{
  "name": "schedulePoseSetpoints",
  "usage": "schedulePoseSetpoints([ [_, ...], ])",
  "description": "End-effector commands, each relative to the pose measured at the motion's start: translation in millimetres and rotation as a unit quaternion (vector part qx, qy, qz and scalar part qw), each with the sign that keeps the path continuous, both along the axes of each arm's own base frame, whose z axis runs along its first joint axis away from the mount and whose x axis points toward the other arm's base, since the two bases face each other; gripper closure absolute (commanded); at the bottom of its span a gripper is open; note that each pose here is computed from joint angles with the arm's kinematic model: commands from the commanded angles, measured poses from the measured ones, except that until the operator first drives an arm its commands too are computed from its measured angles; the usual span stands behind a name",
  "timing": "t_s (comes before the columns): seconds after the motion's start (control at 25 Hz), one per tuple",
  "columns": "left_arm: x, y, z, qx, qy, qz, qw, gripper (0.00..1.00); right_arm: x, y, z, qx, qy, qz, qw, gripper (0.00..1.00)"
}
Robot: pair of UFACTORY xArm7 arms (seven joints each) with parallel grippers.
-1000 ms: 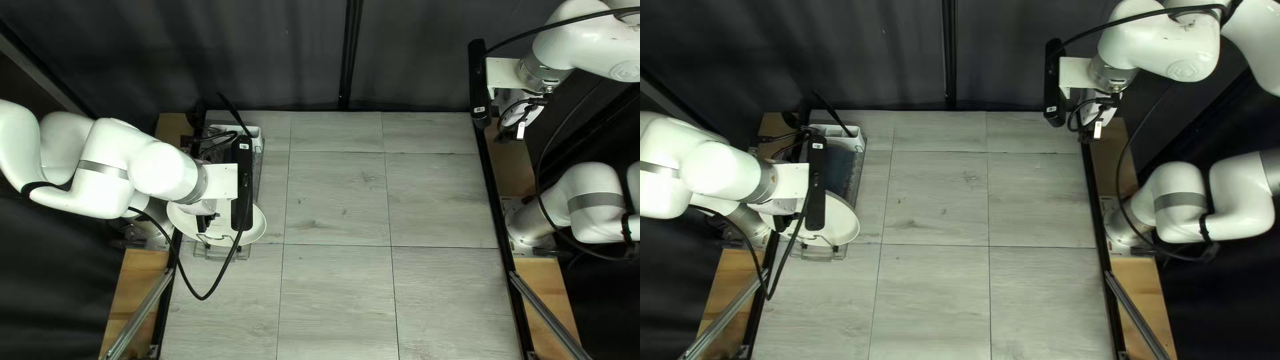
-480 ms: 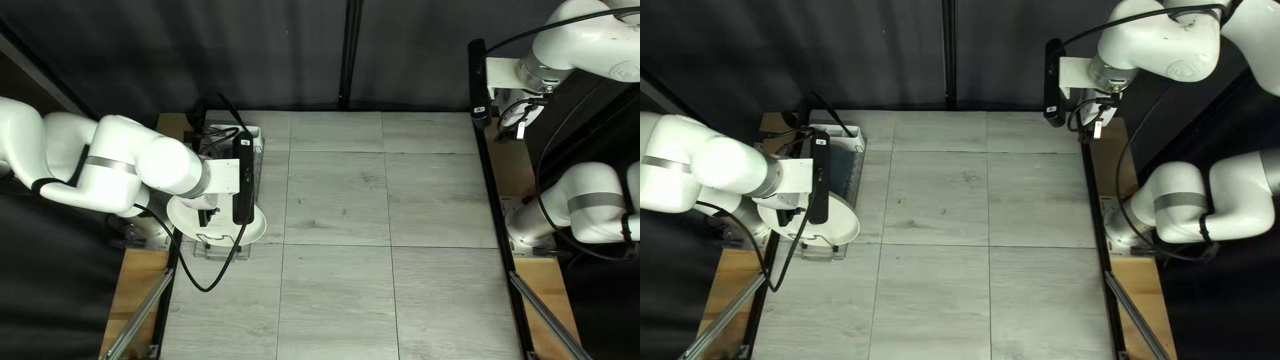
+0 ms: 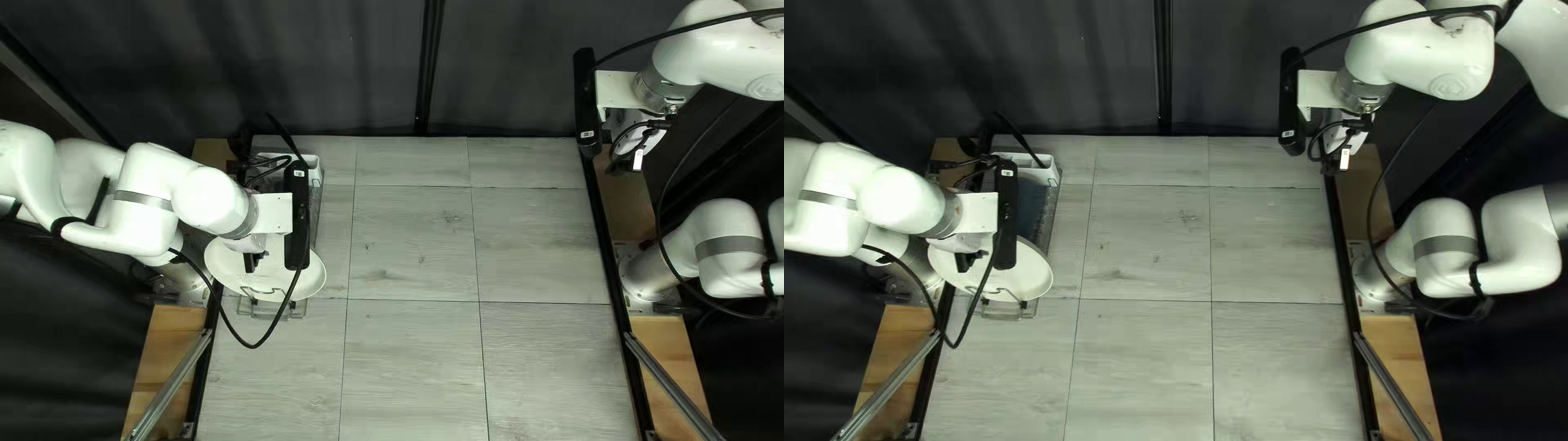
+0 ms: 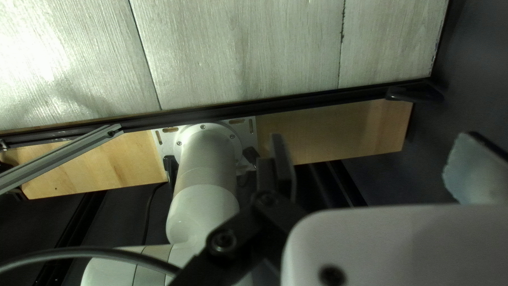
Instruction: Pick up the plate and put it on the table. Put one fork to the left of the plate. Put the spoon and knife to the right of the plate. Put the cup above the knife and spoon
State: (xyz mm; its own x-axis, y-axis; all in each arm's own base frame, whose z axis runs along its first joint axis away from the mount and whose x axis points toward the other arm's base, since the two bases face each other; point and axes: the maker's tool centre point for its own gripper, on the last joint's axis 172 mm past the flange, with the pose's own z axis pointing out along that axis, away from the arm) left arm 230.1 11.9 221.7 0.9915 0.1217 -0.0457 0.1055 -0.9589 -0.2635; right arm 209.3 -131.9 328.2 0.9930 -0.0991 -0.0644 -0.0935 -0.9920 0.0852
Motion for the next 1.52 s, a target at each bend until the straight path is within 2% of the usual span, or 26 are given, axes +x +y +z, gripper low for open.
schedulePoseSetpoints([
  [0.04, 2, 1, 1, 0.006, 0.003, 0.003, 1.0, 1.0, 0, 0, 0, 0.0, 0.0, 0.0, 1.0, 0.0],
  [0.32, 3, 6, 39, 0.031, 0.005, 0.008, 0.9995, 1.0, 0, 0, 0, 0.0, 0.0, 0.0, 1.0, 0.0],
  [0.64, -1, 23, 122, 0.082, 0.007, 0.018, 0.9964, 1.0, 0, 0, 0, 0.0, 0.0, 0.0, 1.0, 0.0],
  [0.68, 1, 26, 142, 0.092, 0.006, 0.019, 0.9956, 1.0, 0, 0, 0, 0.0, 0.0, 0.0, 1.0, 0.0],
  [0.8, 13, 28, 169, 0.102, -0.005, 0.015, 0.9947, 1.0, 0, 0, 0, 0.0, 0.0, 0.0, 1.0, 0.0],
  [0.88, 35, 28, 174, 0.097, -0.015, 0.009, 0.9951, 1.0, 0, 0, 0, 0.0, 0.0, 0.0, 1.0, 0.0],
  [0.92, 46, 27, 175, 0.095, -0.02, 0.005, 0.9952, 1.0, 0, 0, 0, 0.0, 0.0, 0.0, 1.0, 0.0],
  [1.08, 130, 15, 159, 0.081, -0.037, -0.02, 0.9958, 1.0, 0, 0, 0, 0.0, 0.0, 0.0, 1.0, 0.0],
  [1.16, 161, 12, 148, 0.067, -0.047, -0.038, 0.9959, 1.0, 0, 0, 0, 0.0, 0.0, 0.0, 1.0, 0.0],
  [1.32, 196, 15, 121, 0.036, -0.06, -0.056, 0.996, 1.0, 0, 0, 0, 0.0, 0.0, 0.0, 1.0, 0.0],
  [1.44, 226, 15, 92, -0.006, -0.066, -0.066, 0.9956, 1.0, 0, 0, 0, 0.0, 0.0, 0.0, 1.0, 0.0],
  [1.52, 239, 12, 76, -0.036, -0.061, -0.076, 0.9946, 1.0, 0, 0, 0, 0.0, 0.0, 0.0, 1.0, 0.0],
])
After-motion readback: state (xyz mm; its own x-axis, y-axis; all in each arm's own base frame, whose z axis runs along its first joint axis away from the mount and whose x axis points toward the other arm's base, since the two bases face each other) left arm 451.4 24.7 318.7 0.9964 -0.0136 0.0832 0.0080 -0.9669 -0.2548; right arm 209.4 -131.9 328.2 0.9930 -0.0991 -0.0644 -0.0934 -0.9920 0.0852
